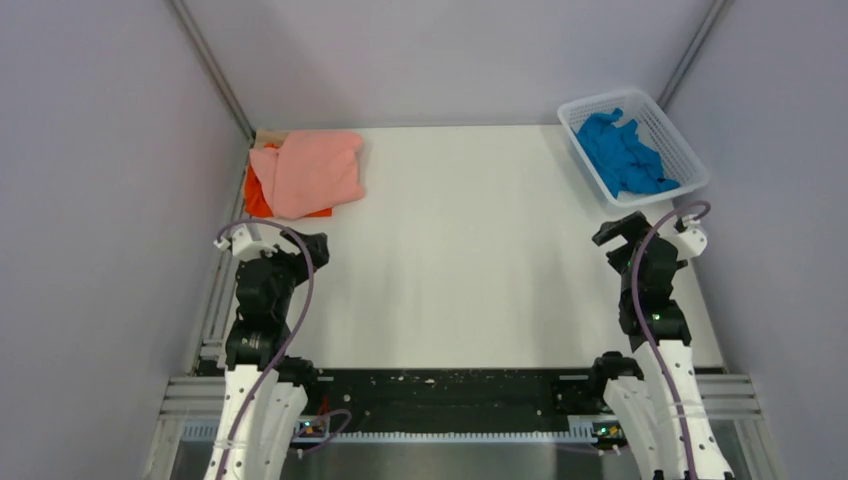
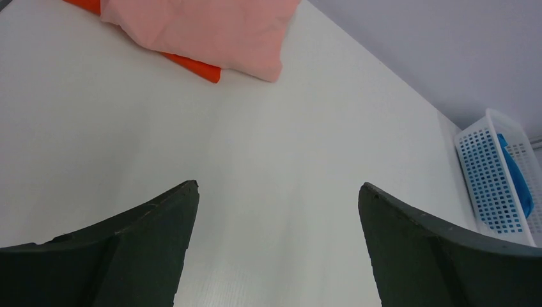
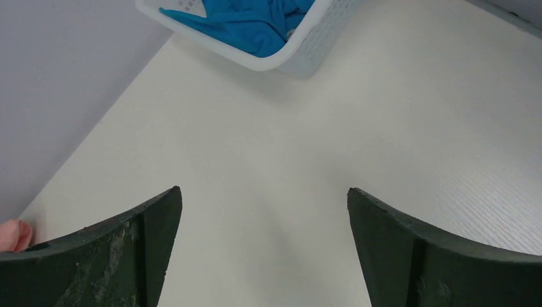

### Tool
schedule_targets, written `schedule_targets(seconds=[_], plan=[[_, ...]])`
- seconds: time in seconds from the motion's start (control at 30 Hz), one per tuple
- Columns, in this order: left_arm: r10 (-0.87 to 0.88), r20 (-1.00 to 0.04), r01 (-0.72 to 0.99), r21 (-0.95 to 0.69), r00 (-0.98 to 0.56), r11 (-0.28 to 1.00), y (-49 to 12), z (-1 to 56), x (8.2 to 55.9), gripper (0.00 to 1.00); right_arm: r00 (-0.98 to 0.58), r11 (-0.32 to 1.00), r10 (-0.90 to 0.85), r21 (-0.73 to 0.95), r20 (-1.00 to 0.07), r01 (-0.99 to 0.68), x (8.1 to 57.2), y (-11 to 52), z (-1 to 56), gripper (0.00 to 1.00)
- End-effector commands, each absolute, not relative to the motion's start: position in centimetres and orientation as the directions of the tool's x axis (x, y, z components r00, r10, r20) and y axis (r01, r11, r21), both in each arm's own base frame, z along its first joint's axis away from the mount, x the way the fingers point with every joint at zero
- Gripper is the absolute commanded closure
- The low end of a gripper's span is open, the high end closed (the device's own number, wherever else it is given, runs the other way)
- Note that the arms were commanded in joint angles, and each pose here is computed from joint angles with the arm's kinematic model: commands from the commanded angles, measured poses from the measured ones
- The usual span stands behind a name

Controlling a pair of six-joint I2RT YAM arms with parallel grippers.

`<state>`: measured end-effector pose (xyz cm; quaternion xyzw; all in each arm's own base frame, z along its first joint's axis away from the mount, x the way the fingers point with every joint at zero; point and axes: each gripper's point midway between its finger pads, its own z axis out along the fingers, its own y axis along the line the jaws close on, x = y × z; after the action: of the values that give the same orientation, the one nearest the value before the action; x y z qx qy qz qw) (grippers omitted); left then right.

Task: Fold and stack the t-shirts
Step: Grab crumpled tshirt from bin with the right arm

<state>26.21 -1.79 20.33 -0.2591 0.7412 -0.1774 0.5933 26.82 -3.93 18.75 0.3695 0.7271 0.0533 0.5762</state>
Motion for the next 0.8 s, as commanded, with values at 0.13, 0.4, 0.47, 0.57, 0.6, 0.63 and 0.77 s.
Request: schedule_targets(seconds=[0.13, 0.4, 0.47, 0.57, 0.6, 0.63, 0.77], plan=[[-0.595, -0.792, -0.143, -0.579, -0.136, 0.803, -1.9, 21.0, 26.5, 0.01, 0.051, 0.843, 0.499, 0.498, -0.865, 0.203, 30.7, -1.9, 26.8, 0.01], [-0.595, -0.792, -0.165, -0.574, -0.136, 0.802, -1.6, 20.7, 26.7, 0.01, -0.085, 0.872, 0.423, 0.379, -0.902, 0.31, 39.8, -3.3, 29.5, 0.01], [-0.597, -0.791, -0.173, -0.574, -0.134, 0.8, -1.5, 20.6, 26.8, 0.01, -0.178, 0.897, 0.366, 0.296, -0.913, 0.328, 42.9, -3.8, 28.7, 0.01], [-0.597, -0.791, -0.188, -0.572, -0.131, 0.799, -1.3, 20.5, 26.9, 0.01, -0.272, 0.912, 0.306, 0.199, -0.912, 0.359, 47.7, -5.1, 27.2, 0.01], [-0.598, -0.791, -0.19, -0.573, -0.128, 0.797, -1.2, 20.5, 26.9, 0.01, -0.32, 0.912, 0.301, 0.172, -0.898, 0.372, 49.6, -5.6, 25.5, 0.01], [-0.598, -0.791, -0.197, -0.57, -0.132, 0.797, -1.1, 20.3, 27.0, 0.01, -0.346, 0.909, 0.301, 0.158, -0.889, 0.385, 50.9, -6.4, 24.8, 0.01], [-0.6, -0.789, -0.214, -0.568, -0.132, 0.795, -0.9, 20.1, 27.1, 0.01, -0.457, 0.906, 0.314, 0.119, -0.832, 0.406, 55.7, -7.8, 21.2, 0.02]])
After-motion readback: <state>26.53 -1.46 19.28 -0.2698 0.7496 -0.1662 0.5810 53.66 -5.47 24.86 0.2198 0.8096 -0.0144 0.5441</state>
